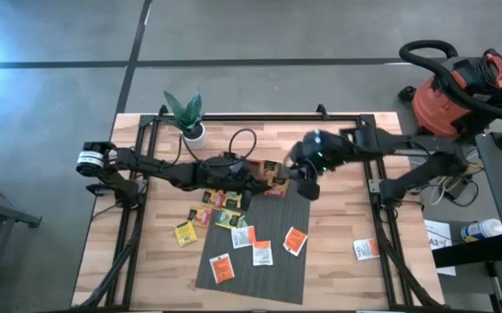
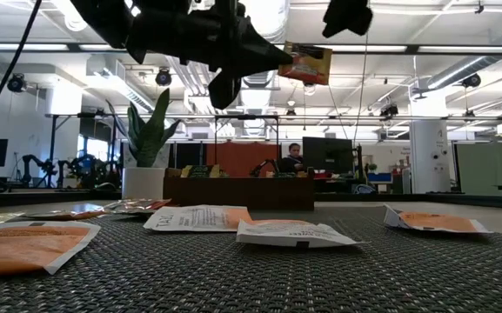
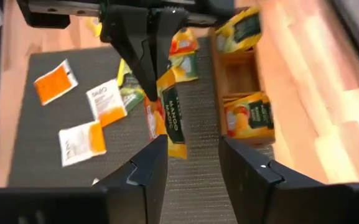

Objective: Pick & Place Tea
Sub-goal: Put the orange tea bag into the right compartment of the wooden organizer

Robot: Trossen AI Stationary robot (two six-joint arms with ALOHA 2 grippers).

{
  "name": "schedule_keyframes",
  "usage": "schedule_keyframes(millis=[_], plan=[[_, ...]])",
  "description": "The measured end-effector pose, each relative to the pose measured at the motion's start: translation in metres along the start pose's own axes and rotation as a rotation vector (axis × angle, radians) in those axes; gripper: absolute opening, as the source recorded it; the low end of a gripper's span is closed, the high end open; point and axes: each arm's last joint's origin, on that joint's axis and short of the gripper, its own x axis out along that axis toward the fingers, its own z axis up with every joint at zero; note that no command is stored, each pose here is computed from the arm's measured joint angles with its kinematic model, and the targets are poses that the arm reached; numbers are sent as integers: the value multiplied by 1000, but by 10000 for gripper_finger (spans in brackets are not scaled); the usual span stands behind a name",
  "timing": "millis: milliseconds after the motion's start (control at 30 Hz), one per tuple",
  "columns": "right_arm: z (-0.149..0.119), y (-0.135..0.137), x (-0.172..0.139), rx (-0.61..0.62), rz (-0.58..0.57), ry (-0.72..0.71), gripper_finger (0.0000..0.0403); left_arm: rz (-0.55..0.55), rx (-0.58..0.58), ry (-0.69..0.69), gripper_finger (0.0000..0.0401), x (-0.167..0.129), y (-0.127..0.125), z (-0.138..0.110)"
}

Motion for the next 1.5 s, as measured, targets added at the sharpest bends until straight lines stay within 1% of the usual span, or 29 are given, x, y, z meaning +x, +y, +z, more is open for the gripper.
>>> schedule_keyframes(millis=[100,200,267,467,600,733,933,1167,1300,1400,1500], plan=[[13,-10,9,0,67,73,133,1,24,1,0,0,0,0],[25,-15,19,-19,105,108,133,0,46,0,0,0,0,0],[32,-16,25,-45,117,123,135,0,56,0,0,0,0,0],[43,-13,45,-102,158,254,142,0,93,0,0,0,0,0],[48,-13,51,-133,164,291,136,0,120,-1,0,0,0,0],[50,-13,53,-143,165,307,120,0,151,0,0,0,0,0],[52,-13,54,-151,165,332,81,-1,196,-3,0,0,0,0],[49,-14,57,-144,163,353,42,5,216,-24,0,0,0,2],[49,-14,57,-157,157,352,26,46,217,-39,0,0,1,3],[49,-15,58,-176,146,348,12,99,214,-49,3,-1,2,3],[49,-16,58,-195,112,344,10,129,206,-46,27,-1,4,2]])
